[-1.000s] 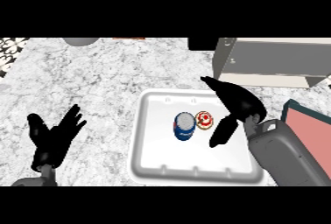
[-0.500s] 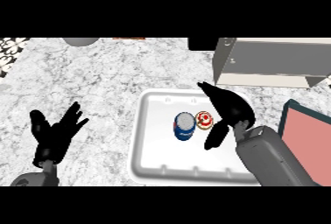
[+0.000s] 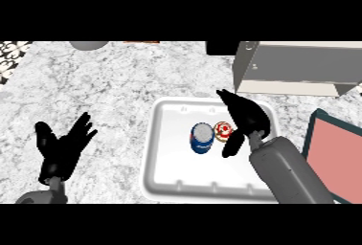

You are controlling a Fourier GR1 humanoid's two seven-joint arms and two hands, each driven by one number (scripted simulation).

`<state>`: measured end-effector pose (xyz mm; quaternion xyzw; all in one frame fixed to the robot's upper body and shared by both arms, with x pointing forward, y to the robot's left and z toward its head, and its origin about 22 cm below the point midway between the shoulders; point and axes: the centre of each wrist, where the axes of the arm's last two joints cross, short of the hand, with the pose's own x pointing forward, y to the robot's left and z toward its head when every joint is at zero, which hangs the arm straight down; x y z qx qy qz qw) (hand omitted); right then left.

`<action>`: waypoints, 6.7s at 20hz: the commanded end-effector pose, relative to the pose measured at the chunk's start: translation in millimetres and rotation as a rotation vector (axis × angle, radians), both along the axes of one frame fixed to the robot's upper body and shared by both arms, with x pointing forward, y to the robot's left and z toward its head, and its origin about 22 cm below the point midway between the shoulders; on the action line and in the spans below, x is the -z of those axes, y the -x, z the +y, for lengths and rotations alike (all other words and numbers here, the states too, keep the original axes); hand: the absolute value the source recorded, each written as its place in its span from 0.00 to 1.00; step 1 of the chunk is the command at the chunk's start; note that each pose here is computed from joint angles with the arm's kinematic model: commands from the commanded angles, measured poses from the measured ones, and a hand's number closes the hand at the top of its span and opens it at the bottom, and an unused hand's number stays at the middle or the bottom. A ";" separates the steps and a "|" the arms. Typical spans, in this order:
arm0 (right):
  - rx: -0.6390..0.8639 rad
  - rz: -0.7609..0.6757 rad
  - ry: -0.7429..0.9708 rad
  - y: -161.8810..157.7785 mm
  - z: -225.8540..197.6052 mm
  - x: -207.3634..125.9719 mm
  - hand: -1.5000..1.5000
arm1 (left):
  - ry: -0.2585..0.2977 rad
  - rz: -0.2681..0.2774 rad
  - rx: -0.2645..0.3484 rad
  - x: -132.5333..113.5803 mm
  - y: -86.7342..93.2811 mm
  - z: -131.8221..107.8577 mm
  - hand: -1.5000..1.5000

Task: Pick the cupcake from the tray and place it in the tiered shelf

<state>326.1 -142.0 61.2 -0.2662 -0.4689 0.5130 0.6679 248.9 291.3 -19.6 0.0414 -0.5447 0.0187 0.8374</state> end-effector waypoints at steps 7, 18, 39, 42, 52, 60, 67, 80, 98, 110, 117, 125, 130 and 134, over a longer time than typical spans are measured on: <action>-0.012 -0.026 -0.044 -28.9 -7.6 32.3 0.00 | -0.003 0.031 -0.001 1.0 -0.5 -2.2 0.50; -0.266 0.074 -0.002 12.1 24.3 66.3 1.00 | 0.019 0.051 -0.010 -1.5 -4.8 9.4 0.50; 0.015 -0.370 -0.298 61.6 -48.9 -62.6 1.00 | 0.007 0.050 -0.038 14.3 8.1 8.3 0.50; 0.053 -0.491 -0.286 81.2 -55.2 -115.0 1.00 | -0.001 0.037 -0.031 1.7 13.2 20.7 0.50; 0.225 -0.648 -0.271 92.0 -72.2 -245.5 1.00 | -0.004 0.047 0.003 0.5 5.6 9.4 0.50; 0.322 -0.669 -0.330 52.7 -121.6 -300.2 1.00 | 0.005 0.046 0.010 3.0 3.0 -4.4 0.50; 0.362 -0.679 -0.293 9.6 -154.6 -335.8 1.00 | -0.018 0.035 -0.001 14.9 9.1 -5.8 0.50; 0.280 -0.605 -0.211 -66.2 -173.7 -310.7 1.00 | 0.007 0.039 0.015 11.9 1.4 -19.4 0.50; 0.252 -0.662 -0.234 -115.0 -186.5 -264.3 1.00 | -0.008 0.029 0.019 9.8 2.3 0.3 0.50; 0.362 -0.696 -0.353 -113.5 -207.4 -277.3 1.00 | -0.020 0.035 0.019 -4.1 -17.0 -7.6 0.50; 0.434 -0.698 -0.605 -116.6 -212.2 -270.5 0.00 | -0.005 0.033 0.010 5.2 -8.3 0.5 0.50; 0.507 -0.723 -0.895 -109.9 -226.9 -286.1 0.00 | 0.016 0.020 -0.003 3.5 -6.3 -4.6 0.50; 0.670 -0.873 -0.867 -85.3 -268.3 -304.2 0.00 | 0.003 0.026 0.009 -3.7 -10.0 11.7 0.50; 0.802 -0.956 -0.843 -65.2 -300.7 -310.9 0.00 | 0.007 0.037 0.017 0.4 -1.4 -4.9 0.50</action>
